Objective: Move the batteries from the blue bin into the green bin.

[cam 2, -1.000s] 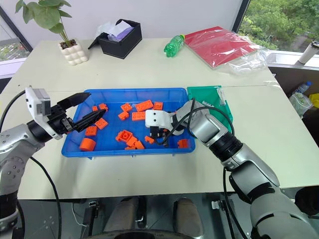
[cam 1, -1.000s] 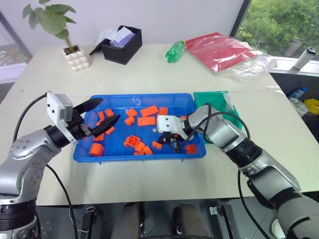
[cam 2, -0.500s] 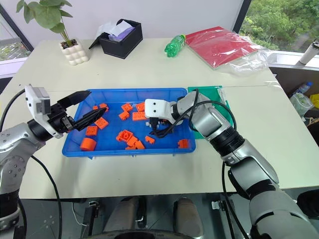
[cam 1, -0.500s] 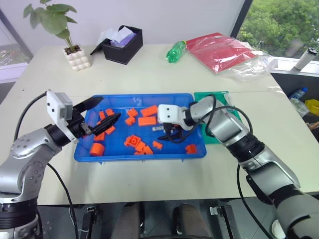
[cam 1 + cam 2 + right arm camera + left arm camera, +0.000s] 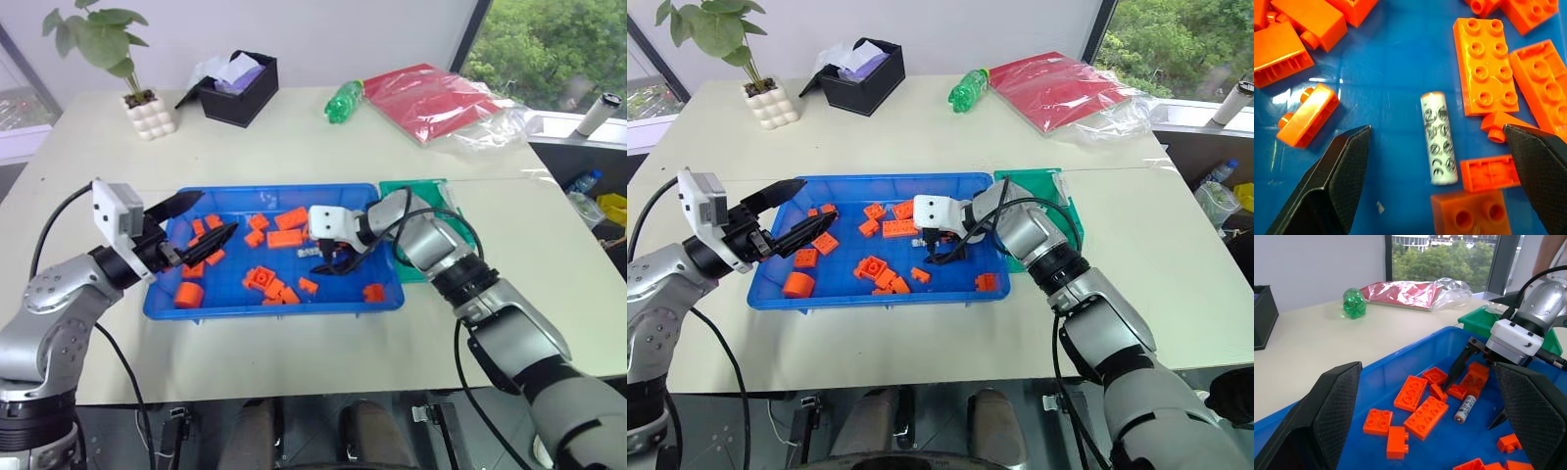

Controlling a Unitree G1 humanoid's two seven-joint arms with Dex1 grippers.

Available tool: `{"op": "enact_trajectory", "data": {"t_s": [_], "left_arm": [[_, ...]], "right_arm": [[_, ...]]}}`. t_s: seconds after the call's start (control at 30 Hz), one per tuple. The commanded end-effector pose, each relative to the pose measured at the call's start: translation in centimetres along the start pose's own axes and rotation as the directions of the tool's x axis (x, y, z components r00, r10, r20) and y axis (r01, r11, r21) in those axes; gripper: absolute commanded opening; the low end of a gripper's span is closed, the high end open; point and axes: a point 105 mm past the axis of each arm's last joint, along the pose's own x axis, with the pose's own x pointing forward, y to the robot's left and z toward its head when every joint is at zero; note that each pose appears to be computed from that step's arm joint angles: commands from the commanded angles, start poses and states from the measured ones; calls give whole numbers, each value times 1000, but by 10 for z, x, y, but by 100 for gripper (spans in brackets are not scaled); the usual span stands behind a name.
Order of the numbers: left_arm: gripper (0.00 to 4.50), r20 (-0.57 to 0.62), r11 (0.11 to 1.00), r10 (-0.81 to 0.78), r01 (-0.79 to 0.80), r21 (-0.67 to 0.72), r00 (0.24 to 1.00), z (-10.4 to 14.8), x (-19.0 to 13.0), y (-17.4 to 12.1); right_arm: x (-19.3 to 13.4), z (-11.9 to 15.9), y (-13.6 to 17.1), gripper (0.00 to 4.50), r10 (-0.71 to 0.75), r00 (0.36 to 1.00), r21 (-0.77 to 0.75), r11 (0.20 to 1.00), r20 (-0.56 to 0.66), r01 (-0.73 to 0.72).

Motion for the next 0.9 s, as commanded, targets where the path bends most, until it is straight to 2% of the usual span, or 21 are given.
{"op": "enact_trajectory", "data": {"t_s": [0.03, 0.27, 0.43, 0.9], "left_arm": [[450, 28, 999, 3, -5, 48, 1000, 11, -2, -2], [450, 18, 999, 8, -9, 51, 1000, 9, -4, -4], [450, 21, 999, 2, -3, 50, 1000, 9, -2, -4], [450, 20, 999, 3, -4, 52, 1000, 9, -1, -3]], "right_arm": [[0, 3, -5, 441, -3, 1000, -26, 1000, -3, 3], [-8, 3, 3, 441, 25, 1000, -39, 999, 3, -24], [-11, 4, -1, 441, -8, 1000, -42, 999, 7, 8], [-5, -5, 12, 441, 45, 999, -10, 999, -14, -45]]}}
